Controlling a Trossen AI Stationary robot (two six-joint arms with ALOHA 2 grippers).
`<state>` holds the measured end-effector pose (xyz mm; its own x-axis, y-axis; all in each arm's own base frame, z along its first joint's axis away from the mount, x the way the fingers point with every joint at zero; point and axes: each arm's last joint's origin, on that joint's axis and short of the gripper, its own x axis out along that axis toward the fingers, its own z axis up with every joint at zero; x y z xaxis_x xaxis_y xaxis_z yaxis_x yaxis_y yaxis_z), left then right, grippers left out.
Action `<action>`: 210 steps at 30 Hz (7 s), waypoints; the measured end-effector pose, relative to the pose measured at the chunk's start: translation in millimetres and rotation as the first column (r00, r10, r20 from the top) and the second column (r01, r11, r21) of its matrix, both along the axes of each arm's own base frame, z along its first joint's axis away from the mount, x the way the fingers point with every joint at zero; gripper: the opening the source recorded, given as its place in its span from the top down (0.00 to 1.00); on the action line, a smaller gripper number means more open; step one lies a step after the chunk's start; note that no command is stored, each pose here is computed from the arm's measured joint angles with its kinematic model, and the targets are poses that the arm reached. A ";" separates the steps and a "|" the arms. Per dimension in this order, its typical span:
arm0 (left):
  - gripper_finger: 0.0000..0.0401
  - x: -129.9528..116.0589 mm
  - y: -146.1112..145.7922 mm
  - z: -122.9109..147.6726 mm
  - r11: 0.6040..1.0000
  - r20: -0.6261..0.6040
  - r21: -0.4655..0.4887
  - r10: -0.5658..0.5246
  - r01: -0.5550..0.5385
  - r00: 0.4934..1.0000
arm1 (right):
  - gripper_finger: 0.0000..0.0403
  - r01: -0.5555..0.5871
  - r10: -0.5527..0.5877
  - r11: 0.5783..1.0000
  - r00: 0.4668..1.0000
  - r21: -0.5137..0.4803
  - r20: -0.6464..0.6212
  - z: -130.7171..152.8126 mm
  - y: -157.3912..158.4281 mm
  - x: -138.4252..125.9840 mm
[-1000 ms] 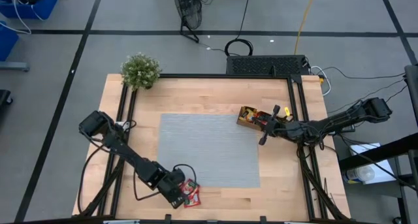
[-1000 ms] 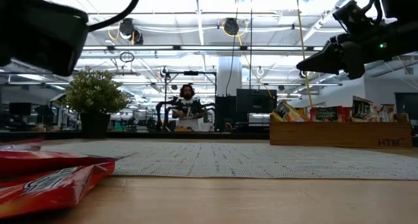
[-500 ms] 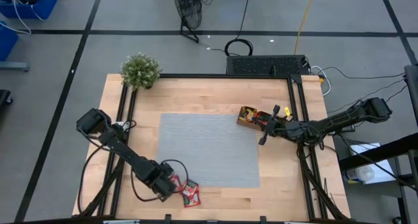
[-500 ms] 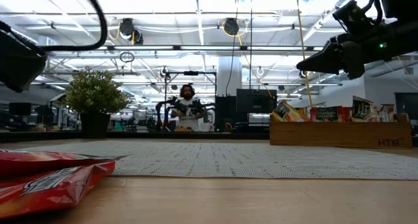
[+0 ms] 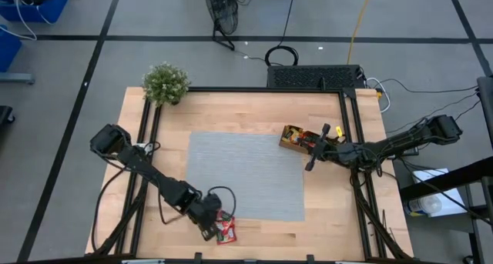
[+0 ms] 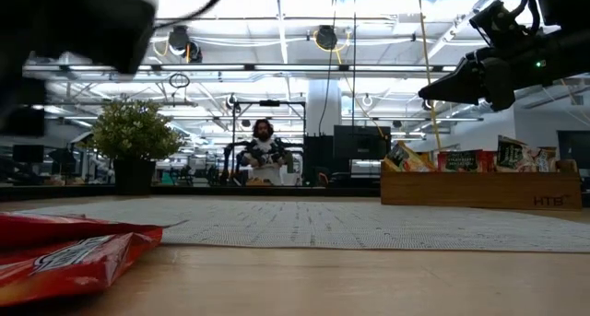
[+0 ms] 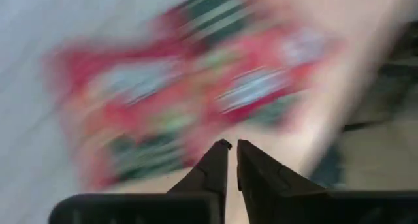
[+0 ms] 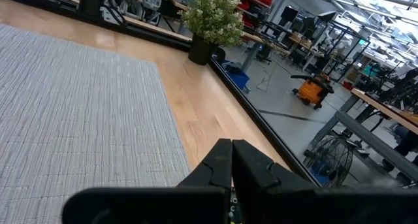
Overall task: Pick & Place Tea
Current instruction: Put the red tea bag into the middle section of the wooden organizer
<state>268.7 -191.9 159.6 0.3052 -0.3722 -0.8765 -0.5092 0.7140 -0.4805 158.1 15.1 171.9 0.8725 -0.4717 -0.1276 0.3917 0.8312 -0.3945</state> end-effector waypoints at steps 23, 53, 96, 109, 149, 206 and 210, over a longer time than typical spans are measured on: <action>0.74 91.9 10.7 113.5 0.906 0.875 0.422 -0.410 0.006 0.257 | 1.00 0.003 -0.004 1.000 1.000 0.023 0.011 -0.2 0.0 0.0; 0.31 20.1 -26.5 -11.8 0.890 -0.203 0.455 0.071 0.030 0.977 | 1.00 0.003 -0.003 1.000 1.000 0.020 0.004 -0.7 -0.1 -0.1; 1.00 34.8 -12.2 35.1 0.703 -0.256 0.647 -0.166 0.296 0.952 | 1.00 0.003 -0.004 1.000 1.000 0.023 0.009 -0.3 -0.1 0.0; 1.00 76.1 30.8 59.2 0.018 -0.534 0.744 -0.585 0.667 0.611 | 1.00 -0.416 0.359 0.859 0.905 0.299 0.228 6.8 4.6 9.9; 0.99 146.8 88.7 80.4 -0.660 -0.862 0.506 -0.395 0.555 0.316 | 0.60 -0.625 0.483 0.582 0.780 0.520 0.398 8.0 -41.5 106.0; 0.74 172.0 177.3 117.5 0.637 0.456 0.741 -0.709 0.211 0.538 | 1.00 -0.437 0.462 0.887 0.838 -0.150 0.291 -4.5 30.6 5.1; 0.63 177.4 176.4 106.8 0.625 0.426 0.758 -0.691 0.187 0.584 | 1.00 -0.441 0.461 0.887 0.840 -0.135 0.286 -5.8 30.6 5.4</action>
<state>446.1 -15.5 266.3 0.8012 -0.1255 -0.5851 0.2156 0.9726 0.0867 163.5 45.8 166.1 0.9814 -0.0148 0.1917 0.0870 0.9232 -0.3744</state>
